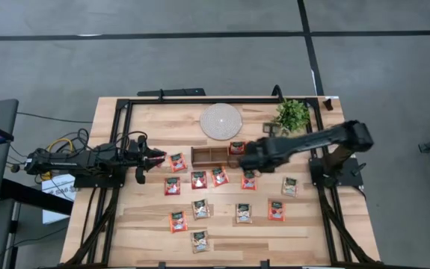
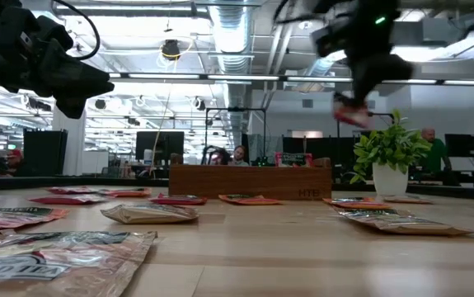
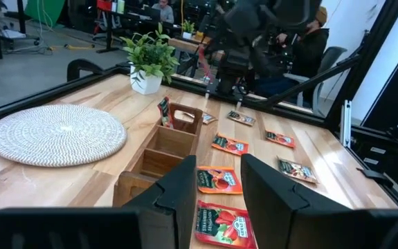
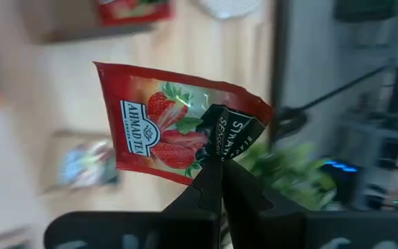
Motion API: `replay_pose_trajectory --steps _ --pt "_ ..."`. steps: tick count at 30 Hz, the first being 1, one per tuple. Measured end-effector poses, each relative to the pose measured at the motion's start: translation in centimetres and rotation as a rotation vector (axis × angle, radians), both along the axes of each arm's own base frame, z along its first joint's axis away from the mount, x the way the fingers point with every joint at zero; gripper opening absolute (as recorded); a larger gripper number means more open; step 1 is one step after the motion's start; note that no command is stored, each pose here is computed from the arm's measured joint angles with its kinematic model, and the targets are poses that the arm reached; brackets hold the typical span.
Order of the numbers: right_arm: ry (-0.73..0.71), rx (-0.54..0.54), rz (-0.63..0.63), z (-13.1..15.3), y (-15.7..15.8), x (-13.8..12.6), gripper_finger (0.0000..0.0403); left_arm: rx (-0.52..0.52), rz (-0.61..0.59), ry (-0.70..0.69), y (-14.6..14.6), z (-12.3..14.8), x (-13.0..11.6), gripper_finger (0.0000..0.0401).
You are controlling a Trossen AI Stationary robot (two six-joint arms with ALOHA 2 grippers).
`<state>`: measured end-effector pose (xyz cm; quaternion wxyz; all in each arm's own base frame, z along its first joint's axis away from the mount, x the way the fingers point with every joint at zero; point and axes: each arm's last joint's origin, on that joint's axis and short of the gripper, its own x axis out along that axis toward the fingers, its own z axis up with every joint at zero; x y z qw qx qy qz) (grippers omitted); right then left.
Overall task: Pick & Place Tea
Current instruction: Put the red tea bag into the right slot of the wooden organizer
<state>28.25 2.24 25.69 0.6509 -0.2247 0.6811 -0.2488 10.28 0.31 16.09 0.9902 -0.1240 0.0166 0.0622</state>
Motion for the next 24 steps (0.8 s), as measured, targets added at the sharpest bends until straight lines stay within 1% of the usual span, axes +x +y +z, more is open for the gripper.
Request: replay_pose_trajectory --steps 4,6,12,15,18,22,24 --pt "0.051 -0.097 0.041 -0.6 -1.7 3.0 0.0 0.0 0.0 0.0 0.0 0.0 0.0 0.0105" --pt "0.039 -0.129 0.06 -0.8 -2.3 4.6 0.0 0.0 0.001 0.0 0.0 0.0 0.0 0.0105" --pt "-0.016 -0.156 0.118 -1.6 -2.8 8.7 0.0 0.0 0.001 0.0 0.0 0.0 0.0 0.0105" --pt "0.031 -0.16 0.14 -2.6 -2.7 9.6 0.0 0.0 0.001 0.0 0.0 0.0 0.0 0.0105" --pt "0.078 -0.155 0.143 -3.6 -2.5 9.7 0.0 0.0 0.001 0.0 0.0 0.0 0.0 0.0105" --pt "0.094 -0.153 0.152 -4.1 -2.2 9.8 0.0 0.0 0.001 0.0 0.0 0.0 0.0 0.0105" --pt "0.081 -0.155 0.14 -4.1 -2.1 9.8 0.0 0.0 0.001 0.0 0.0 0.0 0.0 0.0105"
